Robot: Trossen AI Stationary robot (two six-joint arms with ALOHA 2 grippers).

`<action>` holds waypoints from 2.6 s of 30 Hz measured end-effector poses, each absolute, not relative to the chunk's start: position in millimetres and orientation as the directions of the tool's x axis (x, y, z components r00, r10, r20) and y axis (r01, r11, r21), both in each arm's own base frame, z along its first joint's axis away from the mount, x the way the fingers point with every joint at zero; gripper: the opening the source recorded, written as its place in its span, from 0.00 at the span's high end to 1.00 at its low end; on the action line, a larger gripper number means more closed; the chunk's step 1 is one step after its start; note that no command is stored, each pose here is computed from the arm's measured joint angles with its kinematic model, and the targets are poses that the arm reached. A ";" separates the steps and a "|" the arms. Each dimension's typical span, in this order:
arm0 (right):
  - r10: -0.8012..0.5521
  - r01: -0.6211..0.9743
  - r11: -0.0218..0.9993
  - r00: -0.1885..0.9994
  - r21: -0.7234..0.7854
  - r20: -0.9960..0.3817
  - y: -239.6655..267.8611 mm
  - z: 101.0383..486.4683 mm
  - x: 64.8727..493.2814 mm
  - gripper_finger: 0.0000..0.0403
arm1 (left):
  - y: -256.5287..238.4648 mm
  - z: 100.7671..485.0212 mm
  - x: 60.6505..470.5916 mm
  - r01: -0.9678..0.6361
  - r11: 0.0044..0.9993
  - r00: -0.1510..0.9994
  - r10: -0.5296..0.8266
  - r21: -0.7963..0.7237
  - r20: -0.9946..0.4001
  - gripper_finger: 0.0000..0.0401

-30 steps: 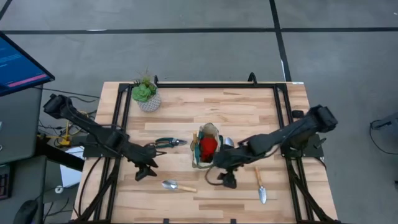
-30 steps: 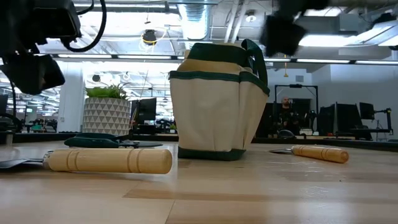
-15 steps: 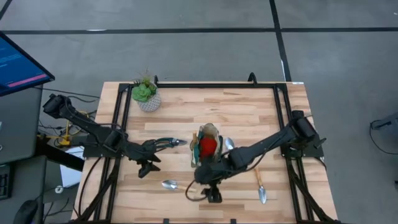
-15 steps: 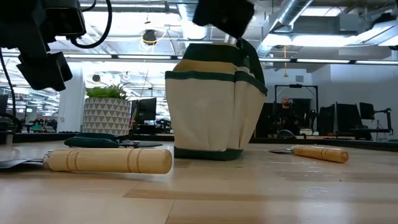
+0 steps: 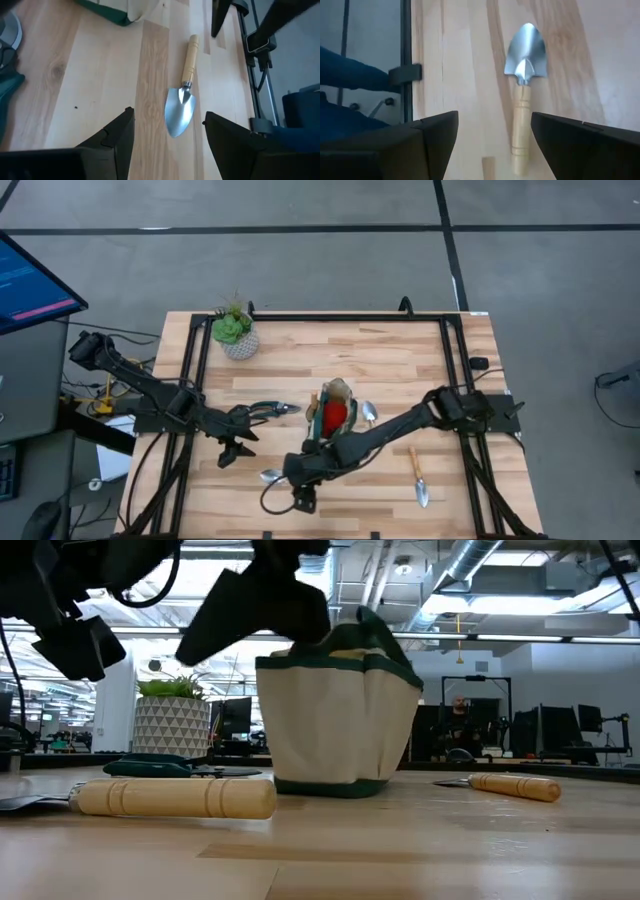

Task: Pick & Place Garden tools in Gardening bag
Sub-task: Put the trowel into the gardening bag

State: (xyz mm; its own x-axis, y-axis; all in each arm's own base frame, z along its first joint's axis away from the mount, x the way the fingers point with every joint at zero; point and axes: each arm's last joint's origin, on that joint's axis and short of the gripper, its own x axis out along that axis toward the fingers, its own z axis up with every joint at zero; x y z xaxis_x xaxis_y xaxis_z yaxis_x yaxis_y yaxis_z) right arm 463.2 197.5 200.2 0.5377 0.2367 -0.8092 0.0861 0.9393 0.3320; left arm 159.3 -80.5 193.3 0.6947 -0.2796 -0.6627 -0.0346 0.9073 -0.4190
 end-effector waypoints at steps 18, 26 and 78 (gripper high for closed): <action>0.108 0.121 0.978 0.393 0.168 -0.913 212.7 159.9 482.3 0.39 | -79.8 193.3 159.8 -0.050 0.915 0.708 -0.250 -0.400 -0.661 0.51; 0.024 0.156 0.984 0.382 0.090 -0.924 207.3 158.5 480.2 0.39 | -79.7 193.3 159.8 -0.060 0.912 0.709 -0.248 -0.407 -0.660 0.51; 0.000 0.291 0.941 0.504 0.170 -0.863 246.8 183.0 462.4 0.39 | -118.9 172.5 172.1 0.161 0.923 0.658 -0.364 -0.349 -0.660 0.51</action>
State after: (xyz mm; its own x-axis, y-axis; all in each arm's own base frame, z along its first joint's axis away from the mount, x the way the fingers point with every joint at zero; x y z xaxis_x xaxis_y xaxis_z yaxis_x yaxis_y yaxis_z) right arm 462.4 246.8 183.0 0.5044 -0.0003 -0.8635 0.2912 0.9415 0.1698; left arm 172.1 -118.9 172.5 0.6576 -0.3639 -0.6597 0.1609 0.9233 -0.3489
